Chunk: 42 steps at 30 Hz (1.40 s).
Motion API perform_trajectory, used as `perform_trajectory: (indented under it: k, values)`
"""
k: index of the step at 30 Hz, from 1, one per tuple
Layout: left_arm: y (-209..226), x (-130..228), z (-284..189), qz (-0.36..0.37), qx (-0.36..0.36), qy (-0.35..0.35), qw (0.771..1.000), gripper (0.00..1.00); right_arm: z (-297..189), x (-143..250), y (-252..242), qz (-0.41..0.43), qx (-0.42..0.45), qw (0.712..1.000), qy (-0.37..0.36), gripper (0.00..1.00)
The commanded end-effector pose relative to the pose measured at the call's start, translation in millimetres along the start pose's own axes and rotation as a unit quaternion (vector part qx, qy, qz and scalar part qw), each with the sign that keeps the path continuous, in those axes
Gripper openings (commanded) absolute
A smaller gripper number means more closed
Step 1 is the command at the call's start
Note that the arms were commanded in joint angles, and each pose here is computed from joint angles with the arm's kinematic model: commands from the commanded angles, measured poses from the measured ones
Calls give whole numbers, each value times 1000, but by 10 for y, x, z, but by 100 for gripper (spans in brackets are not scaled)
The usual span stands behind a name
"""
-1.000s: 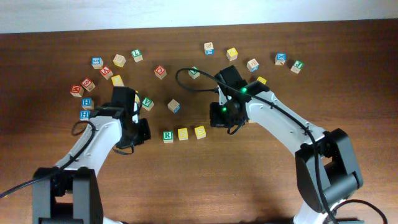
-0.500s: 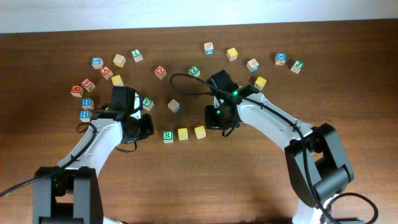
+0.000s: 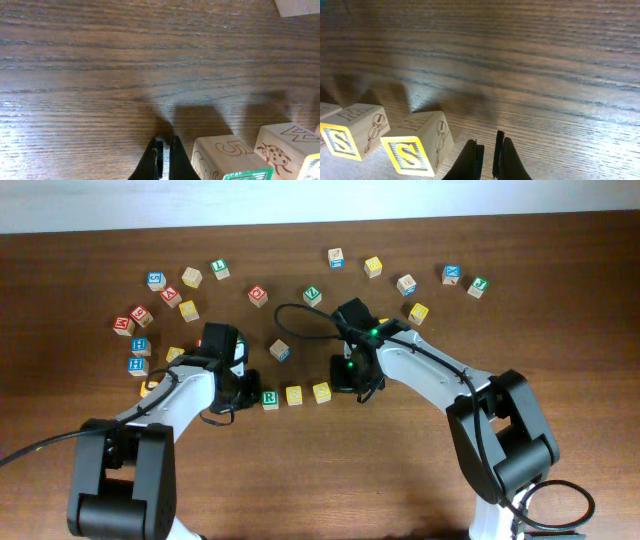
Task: Spell out RSS
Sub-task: 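Squeeze the row inward between the left and right grippers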
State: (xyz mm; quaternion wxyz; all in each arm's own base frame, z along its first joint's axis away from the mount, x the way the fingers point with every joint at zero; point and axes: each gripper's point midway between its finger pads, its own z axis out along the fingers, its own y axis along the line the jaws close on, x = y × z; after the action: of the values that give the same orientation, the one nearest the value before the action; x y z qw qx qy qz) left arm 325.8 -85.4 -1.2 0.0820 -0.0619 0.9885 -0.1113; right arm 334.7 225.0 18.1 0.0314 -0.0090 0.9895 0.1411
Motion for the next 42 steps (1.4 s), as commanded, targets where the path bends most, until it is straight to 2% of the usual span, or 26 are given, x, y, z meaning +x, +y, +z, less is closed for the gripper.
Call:
perform_trajectory:
  k: [1,14,27,30,42]
  values:
    - [-142,96,81,19,22,16,999,0,75,79,13,6,-6,1000,16,4]
    - [-254,92,95,35,29,10,999,0,130,123,250,-27,-19,999,6,4]
    - [-155,366,77,6,10,67,998,0,179,111,252,-31,-12,999,1,4]
    - [-223,402,69,2,30,76,997,0,179,105,259,-32,-14,999,0,4]
    - [-272,264,83,-9,39,49,998,0,184,140,291,-35,-18,999,5,4]
